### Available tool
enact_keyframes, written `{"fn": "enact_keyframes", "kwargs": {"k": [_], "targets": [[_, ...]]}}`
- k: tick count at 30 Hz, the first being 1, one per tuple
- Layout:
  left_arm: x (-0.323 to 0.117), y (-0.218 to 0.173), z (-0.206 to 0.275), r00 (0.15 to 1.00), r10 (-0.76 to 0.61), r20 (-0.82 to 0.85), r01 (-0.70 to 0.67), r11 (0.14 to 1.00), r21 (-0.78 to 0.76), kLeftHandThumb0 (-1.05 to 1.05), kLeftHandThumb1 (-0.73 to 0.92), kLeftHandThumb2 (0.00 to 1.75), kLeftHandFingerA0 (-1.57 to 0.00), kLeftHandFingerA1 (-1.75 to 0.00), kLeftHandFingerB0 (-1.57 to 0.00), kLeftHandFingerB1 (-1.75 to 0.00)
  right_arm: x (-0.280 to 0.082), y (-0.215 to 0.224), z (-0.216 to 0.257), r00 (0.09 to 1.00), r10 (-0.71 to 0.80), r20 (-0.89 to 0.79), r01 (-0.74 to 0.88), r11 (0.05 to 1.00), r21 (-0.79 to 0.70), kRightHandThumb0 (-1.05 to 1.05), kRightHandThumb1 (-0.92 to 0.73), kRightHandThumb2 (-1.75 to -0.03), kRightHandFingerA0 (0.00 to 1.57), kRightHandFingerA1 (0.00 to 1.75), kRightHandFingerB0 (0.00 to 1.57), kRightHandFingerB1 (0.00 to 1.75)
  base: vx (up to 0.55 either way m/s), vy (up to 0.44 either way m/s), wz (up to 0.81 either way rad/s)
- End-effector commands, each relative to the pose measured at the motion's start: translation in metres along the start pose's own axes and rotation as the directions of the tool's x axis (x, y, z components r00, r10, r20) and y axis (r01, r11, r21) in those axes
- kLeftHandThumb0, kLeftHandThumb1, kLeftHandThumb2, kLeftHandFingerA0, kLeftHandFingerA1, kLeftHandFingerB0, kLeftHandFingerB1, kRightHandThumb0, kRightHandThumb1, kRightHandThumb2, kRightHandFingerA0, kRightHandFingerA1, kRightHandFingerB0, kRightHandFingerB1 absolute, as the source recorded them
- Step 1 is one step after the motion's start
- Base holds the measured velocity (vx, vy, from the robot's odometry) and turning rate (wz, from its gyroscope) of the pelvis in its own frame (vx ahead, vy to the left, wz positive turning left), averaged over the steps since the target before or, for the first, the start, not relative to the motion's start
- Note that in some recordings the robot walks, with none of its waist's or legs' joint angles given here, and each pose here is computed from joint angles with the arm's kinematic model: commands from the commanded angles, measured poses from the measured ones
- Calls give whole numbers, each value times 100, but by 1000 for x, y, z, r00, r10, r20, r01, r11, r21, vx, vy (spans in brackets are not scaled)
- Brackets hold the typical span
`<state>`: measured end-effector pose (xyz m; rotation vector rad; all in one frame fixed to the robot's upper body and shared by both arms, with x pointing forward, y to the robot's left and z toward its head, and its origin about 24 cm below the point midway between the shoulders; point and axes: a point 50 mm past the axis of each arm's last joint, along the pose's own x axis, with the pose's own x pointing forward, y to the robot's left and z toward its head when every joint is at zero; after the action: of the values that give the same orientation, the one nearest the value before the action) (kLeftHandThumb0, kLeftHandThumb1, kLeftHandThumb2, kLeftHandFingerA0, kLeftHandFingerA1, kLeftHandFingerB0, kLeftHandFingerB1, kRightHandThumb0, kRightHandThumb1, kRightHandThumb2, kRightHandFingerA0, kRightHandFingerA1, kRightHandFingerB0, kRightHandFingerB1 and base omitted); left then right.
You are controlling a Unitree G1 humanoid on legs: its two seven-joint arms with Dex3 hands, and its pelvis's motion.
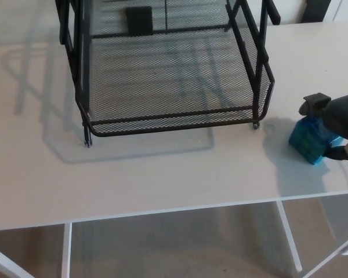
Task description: The robot walks towards a desk on which a file tray is kept in the middle and a cube is kept to its right. The robot lifts the cube using its right hand and places it on the file tray.
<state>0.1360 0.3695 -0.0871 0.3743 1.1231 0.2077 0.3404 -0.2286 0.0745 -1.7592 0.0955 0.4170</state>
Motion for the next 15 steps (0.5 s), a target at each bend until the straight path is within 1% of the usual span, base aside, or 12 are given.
{"fn": "enact_keyframes", "kwargs": {"k": [1, 2, 3, 6, 7, 8, 9, 10, 12, 13, 14, 15], "targets": [[-1, 7, 6, 999, 18, 35, -19, 999, 31, -105, 90, 91, -60, -104, -45, -96, -14, 48, -7, 994, 105, 26, -105, 994, -33, -24, -77, -65, 74, 175, 63, 149, 0, 0, 0], [-1, 7, 5, 999, 20, 35, -22, 999, 35, -105, 91, 91, -60, -103, -45, -96, -14, 48, -8, 994, 102, 27, -101, 994, -35, -24, -76, -65, 74, 175, 63, 148, 0, 0, 0], [-1, 8, 6, 999, 17, 34, -19, 999, 39, -105, 91, 89, -59, -106, -41, -97, -15, 47, -10, 995, 98, 30, -97, 995, -39, -24, -75, -62, 75, 175, 66, 137, 0, 0, 0], [-2, 9, 6, 999, 16, 34, -17, 999, 44, -105, 92, 89, -59, -103, -43, -94, -16, 47, -11, 996, 75, 40, -73, 996, -54, -24, -75, -63, 76, 175, 66, 140, 0, 0, 0], [-2, 9, 5, 999, 21, 34, -23, 999, 49, -105, 92, 89, -60, -105, -42, -97, -16, 44, -12, 998, 51, 44, -50, 998, -32, -19, -71, -66, 93, 171, 71, 141, 0, 0, 0], [-2, 9, 4, 999, 18, 33, -20, 999, 42, -105, 90, 90, -57, -106, -41, -99, -17, 42, -13, 998, 39, 58, -38, 999, -23, -22, -73, -63, 76, 175, 69, 140, 0, 0, 0], [-2, 10, 4, 999, 20, 32, -21, 999, 43, -105, 90, 90, -58, -107, -41, -99, -17, 38, -15, 997, 15, 74, -13, 1000, -24, -22, -72, -62, 77, 175, 71, 137, 0, 0, 0], [-2, 10, 4, 999, 22, 28, -23, 999, 31, -105, 90, 90, -58, -108, -42, -100, -18, 35, -16, 996, 1, 88, 1, 1000, -25, -33, -53, -92, 107, 131, 80, 109, 0, 0, 0], [-3, 11, 2, 999, 20, 32, -21, 999, 42, -105, 91, 89, -57, -107, -41, -98, -19, 31, -17, 995, -43, 89, 45, 999, -12, -37, -53, -90, 109, 135, 81, 116, 0, 0, 0], [-2, 11, 3, 999, 25, 26, -26, 998, 52, -105, 91, 89, -59, -106, -42, -97, -19, 29, -18, 992, -83, 91, 82, 996, 14, -24, -71, -64, 79, 173, 70, 147, 0, 0, 0], [-2, 11, 4, 999, 26, 23, -27, 999, 46, -105, 91, 89, -57, -106, -41, -97, -19, 25, -20, 989, -116, 87, 109, 991, 78, -14, -76, -74, 95, 170, 70, 146, 0, 0, 0], [-2, 12, 4, 999, 26, 23, -27, 999, 45, -105, 91, 90, -58, -107, -42, -98, -19, 21, -21, 987, -137, 87, 127, 986, 109, -17, -76, -71, 97, 175, 66, 147, 0, 0, 0]]}}
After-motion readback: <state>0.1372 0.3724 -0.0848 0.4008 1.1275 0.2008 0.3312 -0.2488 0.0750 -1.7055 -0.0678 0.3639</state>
